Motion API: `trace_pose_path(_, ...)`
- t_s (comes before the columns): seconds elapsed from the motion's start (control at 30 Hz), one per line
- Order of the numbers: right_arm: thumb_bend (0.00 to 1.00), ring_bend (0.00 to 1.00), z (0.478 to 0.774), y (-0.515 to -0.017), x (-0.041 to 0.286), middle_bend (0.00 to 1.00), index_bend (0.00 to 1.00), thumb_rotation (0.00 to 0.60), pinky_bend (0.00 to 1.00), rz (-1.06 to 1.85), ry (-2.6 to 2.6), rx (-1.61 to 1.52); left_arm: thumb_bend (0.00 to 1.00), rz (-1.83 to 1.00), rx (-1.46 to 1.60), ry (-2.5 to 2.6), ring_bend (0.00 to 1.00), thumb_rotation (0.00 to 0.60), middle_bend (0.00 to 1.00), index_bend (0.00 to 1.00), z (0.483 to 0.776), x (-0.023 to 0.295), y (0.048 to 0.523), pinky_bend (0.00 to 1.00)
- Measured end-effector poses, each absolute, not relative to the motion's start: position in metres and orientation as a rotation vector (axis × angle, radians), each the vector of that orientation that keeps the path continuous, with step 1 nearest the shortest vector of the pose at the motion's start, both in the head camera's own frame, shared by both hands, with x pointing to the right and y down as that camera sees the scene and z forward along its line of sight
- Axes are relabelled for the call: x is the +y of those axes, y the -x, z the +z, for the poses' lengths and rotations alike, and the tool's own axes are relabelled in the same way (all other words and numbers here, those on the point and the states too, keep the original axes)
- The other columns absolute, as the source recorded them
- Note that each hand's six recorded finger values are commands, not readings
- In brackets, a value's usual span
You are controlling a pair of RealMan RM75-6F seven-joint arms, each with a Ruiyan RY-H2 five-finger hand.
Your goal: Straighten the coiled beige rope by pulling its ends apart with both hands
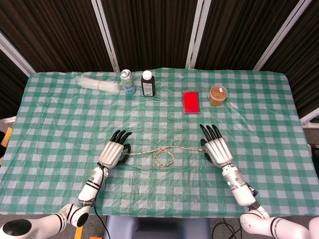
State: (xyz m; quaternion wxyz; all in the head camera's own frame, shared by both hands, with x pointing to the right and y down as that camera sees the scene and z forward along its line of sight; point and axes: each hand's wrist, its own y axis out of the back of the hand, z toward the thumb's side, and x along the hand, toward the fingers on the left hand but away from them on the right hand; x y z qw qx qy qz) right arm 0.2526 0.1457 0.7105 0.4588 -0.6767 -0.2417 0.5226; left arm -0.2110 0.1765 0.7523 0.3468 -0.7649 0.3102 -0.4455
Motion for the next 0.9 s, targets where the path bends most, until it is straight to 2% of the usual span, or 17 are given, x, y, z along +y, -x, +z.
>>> trace_pose_path(0.3, 0.4, 0.0, 0.734, -0.235, 0.143, 0.0, 0.58, 0.6, 0.0, 1.336, 1.673, -0.547, 0.46, -1.16, 0.811, 1.981, 0.0, 0.6, 0.09, 0.63, 0.75, 0.173, 0.216, 0.02)
trace_pose_path(0.63, 0.45, 0.0, 0.746, -0.231, 0.144, 0.0, 0.6, 0.6, 0.0, 1.365, 1.681, -0.513, 0.46, -1.165, 0.813, 1.982, 0.0, 0.6, 0.09, 0.63, 0.751, 0.172, 0.217, 0.02)
trace_pose_path(0.9, 0.46, 0.0, 0.751, -0.23, 0.145, 0.0, 0.65, 0.6, 0.0, 1.383, 1.686, -0.499, 0.46, -1.169, 0.812, 1.983, 0.0, 0.6, 0.09, 0.63, 0.753, 0.172, 0.217, 0.02)
